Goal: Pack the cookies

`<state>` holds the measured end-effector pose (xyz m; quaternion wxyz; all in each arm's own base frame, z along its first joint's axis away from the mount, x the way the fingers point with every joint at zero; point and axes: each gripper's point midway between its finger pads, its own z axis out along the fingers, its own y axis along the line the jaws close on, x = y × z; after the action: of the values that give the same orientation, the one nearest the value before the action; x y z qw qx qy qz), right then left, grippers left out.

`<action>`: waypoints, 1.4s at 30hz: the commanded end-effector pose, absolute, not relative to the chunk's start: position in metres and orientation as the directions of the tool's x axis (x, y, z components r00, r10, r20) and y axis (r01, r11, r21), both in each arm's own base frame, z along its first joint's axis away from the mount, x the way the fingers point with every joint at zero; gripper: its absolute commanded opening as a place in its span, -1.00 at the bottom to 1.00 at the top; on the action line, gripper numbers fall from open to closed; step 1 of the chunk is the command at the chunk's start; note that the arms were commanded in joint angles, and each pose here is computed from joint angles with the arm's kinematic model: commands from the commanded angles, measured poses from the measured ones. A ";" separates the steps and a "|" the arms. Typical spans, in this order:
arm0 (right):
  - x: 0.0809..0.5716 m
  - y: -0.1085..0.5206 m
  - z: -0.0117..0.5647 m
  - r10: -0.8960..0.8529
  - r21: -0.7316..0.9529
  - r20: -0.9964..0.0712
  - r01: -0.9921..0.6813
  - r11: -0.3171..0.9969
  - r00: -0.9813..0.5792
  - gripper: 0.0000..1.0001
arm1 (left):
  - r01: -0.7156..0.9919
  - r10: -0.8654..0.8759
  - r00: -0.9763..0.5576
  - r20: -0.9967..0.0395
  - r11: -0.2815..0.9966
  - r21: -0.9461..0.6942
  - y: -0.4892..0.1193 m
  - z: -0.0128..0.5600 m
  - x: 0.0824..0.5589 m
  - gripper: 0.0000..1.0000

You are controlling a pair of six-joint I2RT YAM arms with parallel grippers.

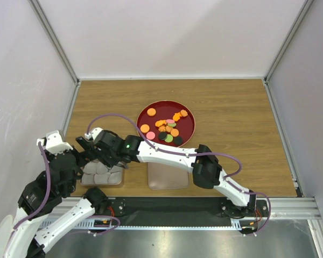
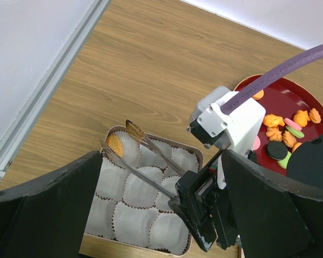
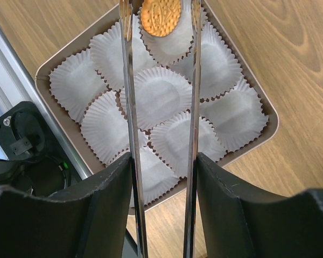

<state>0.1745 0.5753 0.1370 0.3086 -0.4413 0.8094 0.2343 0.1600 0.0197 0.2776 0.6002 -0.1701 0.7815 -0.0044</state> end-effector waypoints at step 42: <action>0.269 0.358 0.153 -0.373 -0.001 -0.674 -0.504 0.864 -0.637 0.04 | -0.110 -0.325 -0.211 -0.922 0.945 -0.307 -0.017 0.272 0.173 1.00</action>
<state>0.2649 0.3618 0.1370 0.3297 -0.2574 0.9035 0.0931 0.1708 -0.0144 0.2663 0.6013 -0.1404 0.7828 -0.0767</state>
